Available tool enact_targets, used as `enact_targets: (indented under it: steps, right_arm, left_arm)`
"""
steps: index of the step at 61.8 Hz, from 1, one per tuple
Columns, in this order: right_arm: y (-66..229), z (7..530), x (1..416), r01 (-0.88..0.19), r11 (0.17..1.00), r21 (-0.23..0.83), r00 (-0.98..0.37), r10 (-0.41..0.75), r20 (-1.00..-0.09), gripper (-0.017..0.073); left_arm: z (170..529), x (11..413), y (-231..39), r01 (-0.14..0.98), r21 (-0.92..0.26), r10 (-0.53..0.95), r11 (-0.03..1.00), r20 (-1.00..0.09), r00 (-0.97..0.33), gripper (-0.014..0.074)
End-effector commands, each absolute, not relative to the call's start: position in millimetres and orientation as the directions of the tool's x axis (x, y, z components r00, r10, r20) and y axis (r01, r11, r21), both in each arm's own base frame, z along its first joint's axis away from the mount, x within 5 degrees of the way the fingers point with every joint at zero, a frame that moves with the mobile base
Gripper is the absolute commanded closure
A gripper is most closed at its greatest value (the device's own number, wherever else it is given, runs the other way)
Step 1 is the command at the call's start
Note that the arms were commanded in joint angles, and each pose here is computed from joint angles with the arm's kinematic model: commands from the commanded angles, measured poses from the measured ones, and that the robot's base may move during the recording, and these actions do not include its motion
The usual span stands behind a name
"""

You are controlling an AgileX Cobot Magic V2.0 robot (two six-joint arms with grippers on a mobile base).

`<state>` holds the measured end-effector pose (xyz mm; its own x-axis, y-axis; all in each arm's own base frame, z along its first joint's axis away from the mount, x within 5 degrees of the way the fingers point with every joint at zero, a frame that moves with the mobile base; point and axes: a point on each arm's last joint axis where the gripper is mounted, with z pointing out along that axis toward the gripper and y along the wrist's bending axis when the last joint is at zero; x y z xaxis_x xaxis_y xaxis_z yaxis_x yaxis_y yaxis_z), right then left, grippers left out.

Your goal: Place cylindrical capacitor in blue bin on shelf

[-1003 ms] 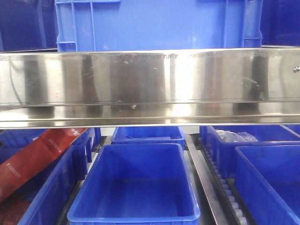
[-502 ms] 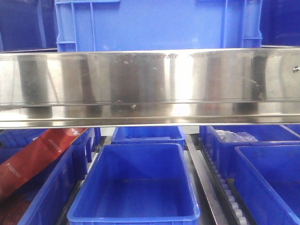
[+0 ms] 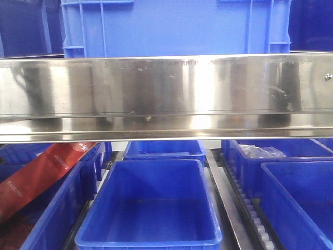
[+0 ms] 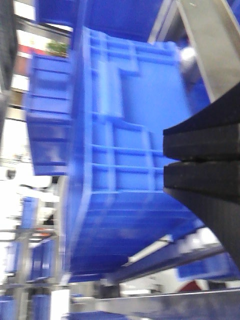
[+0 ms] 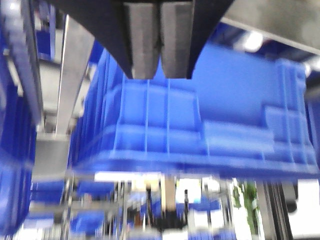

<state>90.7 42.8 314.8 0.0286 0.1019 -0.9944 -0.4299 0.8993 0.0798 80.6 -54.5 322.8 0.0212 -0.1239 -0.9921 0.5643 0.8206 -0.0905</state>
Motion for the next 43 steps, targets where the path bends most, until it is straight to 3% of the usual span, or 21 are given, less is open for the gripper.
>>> enact_targets:
  steps: [1, 30, 43]
  right_arm:
    - [39, 319, 84, -0.432, 0.899, 0.072, 0.079, 0.117, -0.99, 0.0722]
    - [37, 320, 79, -0.434, 0.898, 0.072, 0.098, 0.126, -0.987, 0.0722]
    - [25, 288, 75, -0.322, 0.945, 0.058, 0.085, 0.09, -0.992, 0.0722]
  left_arm:
    - [328, 73, -49, 0.563, -0.095, -0.161, 0.821, -0.984, 0.069, 0.0704]
    - [332, 65, -44, 0.567, -0.095, -0.186, 0.818, -0.977, 0.105, 0.0704]
    - [332, 66, -44, 0.567, -0.095, -0.185, 0.818, -0.977, 0.103, 0.0704]
